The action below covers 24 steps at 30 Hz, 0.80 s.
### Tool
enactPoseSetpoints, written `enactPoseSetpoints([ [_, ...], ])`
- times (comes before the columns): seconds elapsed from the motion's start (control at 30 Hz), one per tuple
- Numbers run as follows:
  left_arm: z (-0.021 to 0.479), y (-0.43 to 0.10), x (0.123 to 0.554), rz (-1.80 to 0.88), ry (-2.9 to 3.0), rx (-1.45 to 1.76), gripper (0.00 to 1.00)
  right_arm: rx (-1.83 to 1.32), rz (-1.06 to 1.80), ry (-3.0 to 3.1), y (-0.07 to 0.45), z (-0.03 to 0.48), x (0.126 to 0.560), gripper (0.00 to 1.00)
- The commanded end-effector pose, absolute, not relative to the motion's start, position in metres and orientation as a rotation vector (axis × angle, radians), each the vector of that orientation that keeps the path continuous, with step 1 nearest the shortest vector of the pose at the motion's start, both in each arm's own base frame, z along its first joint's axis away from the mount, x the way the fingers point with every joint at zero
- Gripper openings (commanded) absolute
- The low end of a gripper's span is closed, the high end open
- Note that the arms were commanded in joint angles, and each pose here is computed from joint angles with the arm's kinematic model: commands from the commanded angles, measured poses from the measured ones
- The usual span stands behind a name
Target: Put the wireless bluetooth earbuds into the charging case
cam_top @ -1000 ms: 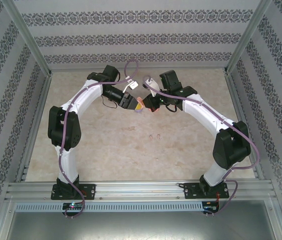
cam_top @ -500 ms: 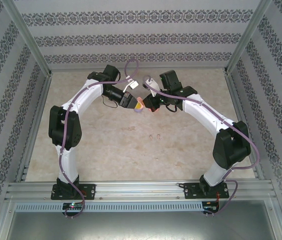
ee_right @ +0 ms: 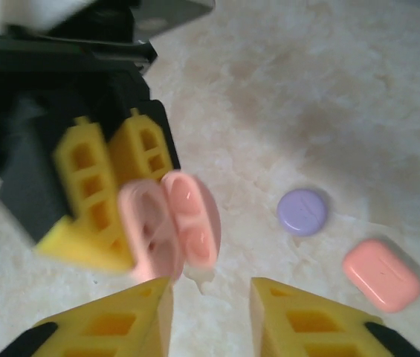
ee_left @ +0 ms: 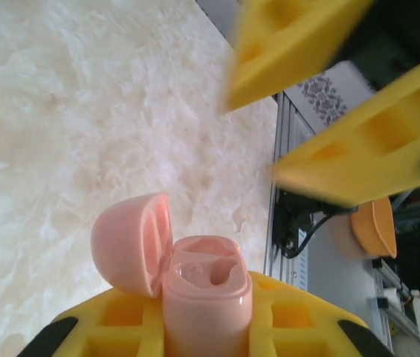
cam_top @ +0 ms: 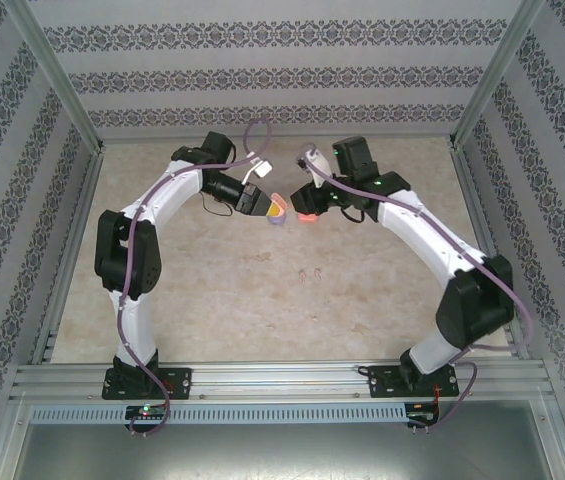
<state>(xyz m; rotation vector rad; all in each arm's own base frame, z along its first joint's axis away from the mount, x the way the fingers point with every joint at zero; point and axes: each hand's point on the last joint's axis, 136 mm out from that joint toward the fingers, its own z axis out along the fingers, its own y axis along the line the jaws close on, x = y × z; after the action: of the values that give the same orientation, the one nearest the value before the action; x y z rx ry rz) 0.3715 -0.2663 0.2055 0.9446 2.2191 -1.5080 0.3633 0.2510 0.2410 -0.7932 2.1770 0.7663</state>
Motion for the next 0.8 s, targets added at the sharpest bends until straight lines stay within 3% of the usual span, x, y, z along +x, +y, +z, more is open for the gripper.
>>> enactPoseSetpoints([
  [0.0,0.238,-0.25,0.387,-1.486,2.092,0.879,0.0,-0.728,0.806,2.113,0.236,0.27,0.345,0.43],
  [0.13,0.248,-0.237,0.395,-1.398,2.072,0.816,0.0,-0.649,0.798,2.121,0.221,0.271,0.328,0.64],
  [0.23,0.257,-0.233,0.4,-1.303,2.049,0.771,0.0,-0.56,0.773,2.169,0.21,0.265,0.322,0.7],
  [0.47,0.294,-0.215,0.406,-1.067,1.926,0.654,0.0,-0.258,0.766,2.294,0.194,0.242,0.32,0.72],
  [0.77,0.349,-0.195,0.396,-0.822,1.666,0.572,0.0,-0.043,0.629,2.512,0.214,0.18,0.312,0.71],
])
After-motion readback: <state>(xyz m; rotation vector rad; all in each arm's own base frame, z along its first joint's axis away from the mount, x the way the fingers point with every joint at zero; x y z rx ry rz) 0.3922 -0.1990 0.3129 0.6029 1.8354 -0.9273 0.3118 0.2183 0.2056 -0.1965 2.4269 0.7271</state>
